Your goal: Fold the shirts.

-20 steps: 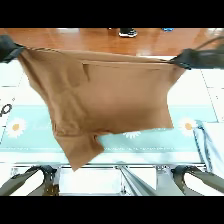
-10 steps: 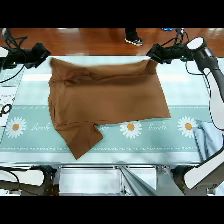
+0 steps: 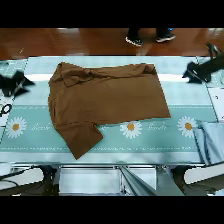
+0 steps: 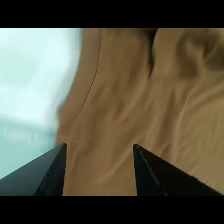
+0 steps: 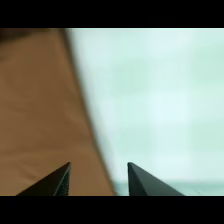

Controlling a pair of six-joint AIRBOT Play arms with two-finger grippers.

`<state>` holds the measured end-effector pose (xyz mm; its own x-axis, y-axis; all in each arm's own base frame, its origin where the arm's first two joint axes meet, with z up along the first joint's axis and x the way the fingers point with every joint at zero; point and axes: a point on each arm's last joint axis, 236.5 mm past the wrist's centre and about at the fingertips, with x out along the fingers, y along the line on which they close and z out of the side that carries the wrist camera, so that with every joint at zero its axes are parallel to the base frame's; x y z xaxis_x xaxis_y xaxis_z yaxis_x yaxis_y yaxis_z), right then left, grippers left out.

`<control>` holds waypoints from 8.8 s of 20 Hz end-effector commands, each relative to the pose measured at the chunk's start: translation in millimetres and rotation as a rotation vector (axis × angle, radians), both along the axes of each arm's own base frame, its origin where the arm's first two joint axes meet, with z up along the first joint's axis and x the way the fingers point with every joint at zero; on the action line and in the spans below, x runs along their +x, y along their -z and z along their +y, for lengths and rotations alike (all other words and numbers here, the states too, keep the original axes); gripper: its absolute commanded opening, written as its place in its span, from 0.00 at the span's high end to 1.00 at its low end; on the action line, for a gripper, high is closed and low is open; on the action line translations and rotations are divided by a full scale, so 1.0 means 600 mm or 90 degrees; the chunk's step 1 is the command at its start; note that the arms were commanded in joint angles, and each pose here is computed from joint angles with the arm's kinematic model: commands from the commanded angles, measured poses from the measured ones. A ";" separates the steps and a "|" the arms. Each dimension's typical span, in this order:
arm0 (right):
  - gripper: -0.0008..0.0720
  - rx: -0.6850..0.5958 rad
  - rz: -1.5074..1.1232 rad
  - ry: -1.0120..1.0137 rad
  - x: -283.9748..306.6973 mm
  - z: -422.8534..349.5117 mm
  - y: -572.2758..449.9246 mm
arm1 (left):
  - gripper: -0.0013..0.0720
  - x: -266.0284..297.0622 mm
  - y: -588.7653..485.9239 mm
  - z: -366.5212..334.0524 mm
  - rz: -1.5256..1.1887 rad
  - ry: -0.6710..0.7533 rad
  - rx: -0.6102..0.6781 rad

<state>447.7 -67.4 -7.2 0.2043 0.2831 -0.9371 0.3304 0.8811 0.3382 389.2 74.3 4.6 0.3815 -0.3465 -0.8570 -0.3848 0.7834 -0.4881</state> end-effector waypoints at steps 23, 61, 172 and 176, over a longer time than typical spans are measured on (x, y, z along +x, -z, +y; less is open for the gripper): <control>0.43 0.132 -0.048 0.107 -0.199 0.054 0.083 | 0.96 -0.208 0.181 -0.162 0.167 -0.055 -0.190; 0.96 -0.268 -0.771 -0.099 -0.214 0.121 -0.797 | 0.96 -0.127 -0.822 -0.184 -0.814 0.094 0.152; 0.95 0.238 0.076 0.061 -0.294 0.193 0.171 | 0.96 -0.289 0.177 -0.221 0.154 0.043 -0.183; 0.96 0.224 0.037 0.010 -0.265 0.185 0.132 | 0.96 -0.268 0.161 -0.212 0.133 0.048 -0.174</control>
